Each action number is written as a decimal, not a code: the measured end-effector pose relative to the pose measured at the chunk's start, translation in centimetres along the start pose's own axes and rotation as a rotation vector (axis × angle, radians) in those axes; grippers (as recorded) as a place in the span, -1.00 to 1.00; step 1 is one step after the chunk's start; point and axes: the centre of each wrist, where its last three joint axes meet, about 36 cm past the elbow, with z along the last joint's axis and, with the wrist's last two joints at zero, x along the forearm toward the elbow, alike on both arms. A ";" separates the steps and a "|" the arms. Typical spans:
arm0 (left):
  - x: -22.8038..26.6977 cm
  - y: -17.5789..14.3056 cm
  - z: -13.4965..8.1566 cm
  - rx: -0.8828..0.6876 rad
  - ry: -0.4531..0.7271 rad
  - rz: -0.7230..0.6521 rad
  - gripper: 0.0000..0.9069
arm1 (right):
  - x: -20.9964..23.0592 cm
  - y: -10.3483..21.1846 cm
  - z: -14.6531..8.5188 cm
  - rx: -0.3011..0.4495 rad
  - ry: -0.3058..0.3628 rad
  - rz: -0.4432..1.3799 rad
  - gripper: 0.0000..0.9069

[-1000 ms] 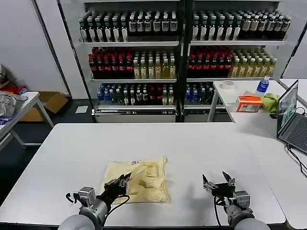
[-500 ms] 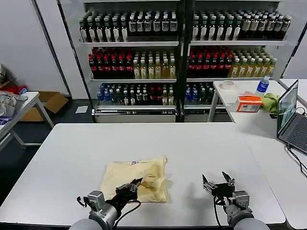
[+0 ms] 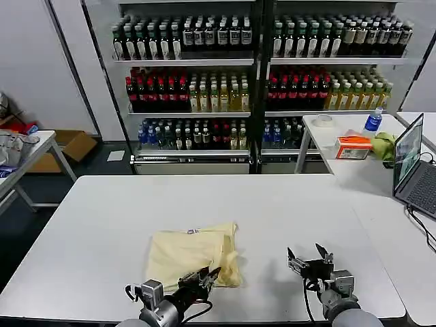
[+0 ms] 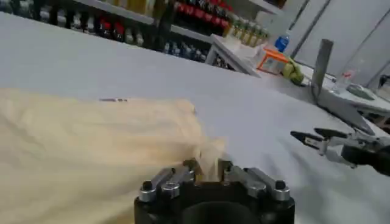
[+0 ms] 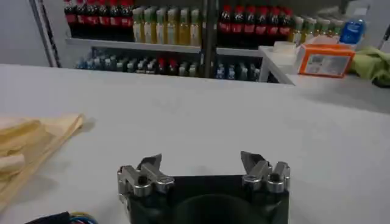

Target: Fold and organize the clothes.

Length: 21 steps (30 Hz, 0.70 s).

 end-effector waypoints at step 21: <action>6.4 5.0 -4.1 0.073 -0.115 -0.238 1.00 | -0.2 0.6 -0.2 -0.013 -0.003 -0.011 1.00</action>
